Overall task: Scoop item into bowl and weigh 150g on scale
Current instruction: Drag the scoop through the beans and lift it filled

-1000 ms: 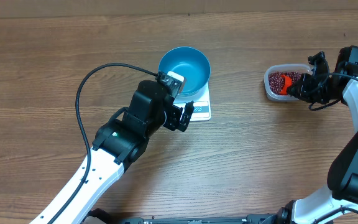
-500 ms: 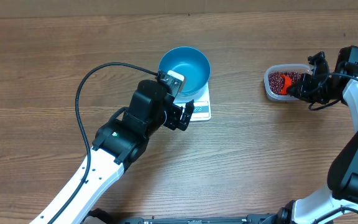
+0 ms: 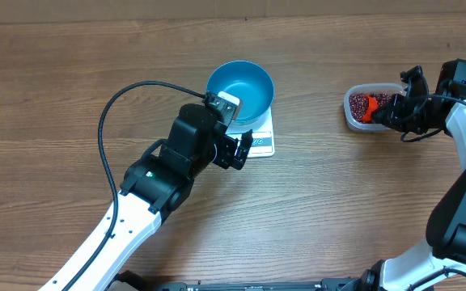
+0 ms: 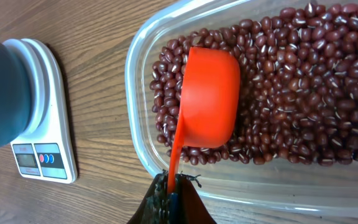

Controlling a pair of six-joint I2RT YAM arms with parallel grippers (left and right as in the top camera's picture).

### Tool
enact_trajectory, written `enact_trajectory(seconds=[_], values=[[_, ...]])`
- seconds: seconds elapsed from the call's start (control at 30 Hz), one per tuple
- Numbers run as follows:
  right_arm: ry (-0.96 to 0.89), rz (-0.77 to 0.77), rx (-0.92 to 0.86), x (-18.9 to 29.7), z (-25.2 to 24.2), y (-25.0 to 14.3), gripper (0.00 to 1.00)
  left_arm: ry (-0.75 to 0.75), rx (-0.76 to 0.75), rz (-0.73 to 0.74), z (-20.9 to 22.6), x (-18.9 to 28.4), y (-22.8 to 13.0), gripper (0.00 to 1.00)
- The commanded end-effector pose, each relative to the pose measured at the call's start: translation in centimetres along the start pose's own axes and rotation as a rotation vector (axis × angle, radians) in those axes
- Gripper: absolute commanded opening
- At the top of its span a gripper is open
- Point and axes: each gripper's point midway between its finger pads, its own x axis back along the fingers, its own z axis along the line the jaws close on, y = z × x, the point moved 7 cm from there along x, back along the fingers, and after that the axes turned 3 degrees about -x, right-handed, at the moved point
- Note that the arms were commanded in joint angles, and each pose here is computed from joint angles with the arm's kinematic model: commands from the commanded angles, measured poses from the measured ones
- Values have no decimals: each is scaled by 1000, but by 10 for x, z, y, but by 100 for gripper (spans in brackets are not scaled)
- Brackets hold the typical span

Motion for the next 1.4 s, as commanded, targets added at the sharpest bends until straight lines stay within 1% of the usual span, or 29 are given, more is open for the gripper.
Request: enact_trajectory(seconds=[0.0, 0.23, 0.67, 0.8, 1.1, 1.37], values=[[57, -1, 5, -3, 4, 0, 4, -5, 17, -3, 1, 0, -1, 99], [57, -18, -22, 3, -5, 1, 4, -5, 17, -2, 1, 0, -1, 99], [213, -97, -139, 32, -31, 1, 4, -5, 17, -2, 1, 0, -1, 99], [273, -108, -135, 37, -30, -1, 4, -5, 17, -2, 1, 0, -1, 99], [316, -77, -168, 39, -25, -7, 4, -5, 17, 0, 1, 1, -2, 99], [372, -70, -177, 41, -19, -9, 4, -6, 17, -46, 1, 15, 5, 99]])
